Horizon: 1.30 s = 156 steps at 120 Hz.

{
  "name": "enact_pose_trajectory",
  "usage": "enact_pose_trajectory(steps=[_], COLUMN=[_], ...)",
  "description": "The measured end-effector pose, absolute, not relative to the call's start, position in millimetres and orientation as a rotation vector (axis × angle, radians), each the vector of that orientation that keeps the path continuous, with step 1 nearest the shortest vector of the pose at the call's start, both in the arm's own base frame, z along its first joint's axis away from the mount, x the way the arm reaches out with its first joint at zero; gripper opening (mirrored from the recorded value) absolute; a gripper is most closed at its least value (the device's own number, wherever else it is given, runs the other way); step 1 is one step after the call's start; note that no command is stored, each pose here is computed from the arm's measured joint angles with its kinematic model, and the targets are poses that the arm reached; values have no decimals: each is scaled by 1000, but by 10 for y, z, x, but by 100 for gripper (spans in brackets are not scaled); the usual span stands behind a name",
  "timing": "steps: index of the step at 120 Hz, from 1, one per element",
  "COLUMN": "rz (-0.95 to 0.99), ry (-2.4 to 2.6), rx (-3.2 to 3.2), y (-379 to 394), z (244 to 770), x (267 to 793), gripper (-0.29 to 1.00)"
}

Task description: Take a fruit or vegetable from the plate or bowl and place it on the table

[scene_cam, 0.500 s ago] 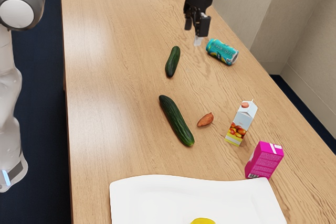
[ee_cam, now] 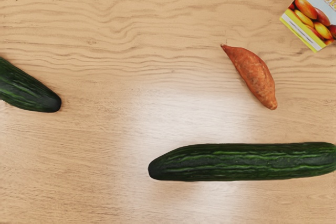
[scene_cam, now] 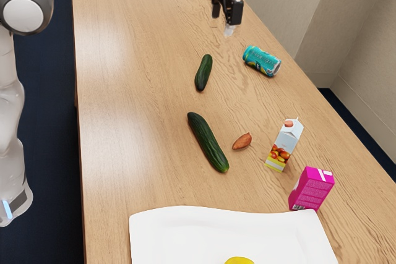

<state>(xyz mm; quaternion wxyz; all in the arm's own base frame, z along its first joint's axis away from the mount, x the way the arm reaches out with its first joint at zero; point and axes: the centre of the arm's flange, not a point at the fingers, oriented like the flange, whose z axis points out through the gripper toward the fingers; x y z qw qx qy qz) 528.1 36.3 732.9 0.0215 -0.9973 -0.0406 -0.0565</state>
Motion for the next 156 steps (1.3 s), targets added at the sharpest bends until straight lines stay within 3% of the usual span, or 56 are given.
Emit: enact_pose_trajectory(steps=[14,28,43,60,75,93,116,156], rz=[-352,-381,-262,-191,-186,-179,-72,-115], ry=[-171,-211,-187,312,384,575,874,1061], rx=[-3057,-3043,-3067,-3101,-3086,-3056,-3007,-2989], y=[473,580,556,-1151,-1411,-2111,-3192,-3872], z=[7968,8120,7718,7286,7190,7112,6549,6084], x=[5051,4961,5320,5605,5636,5477,5098,4805], gripper=[70,70,70,70,70,70,70,70])
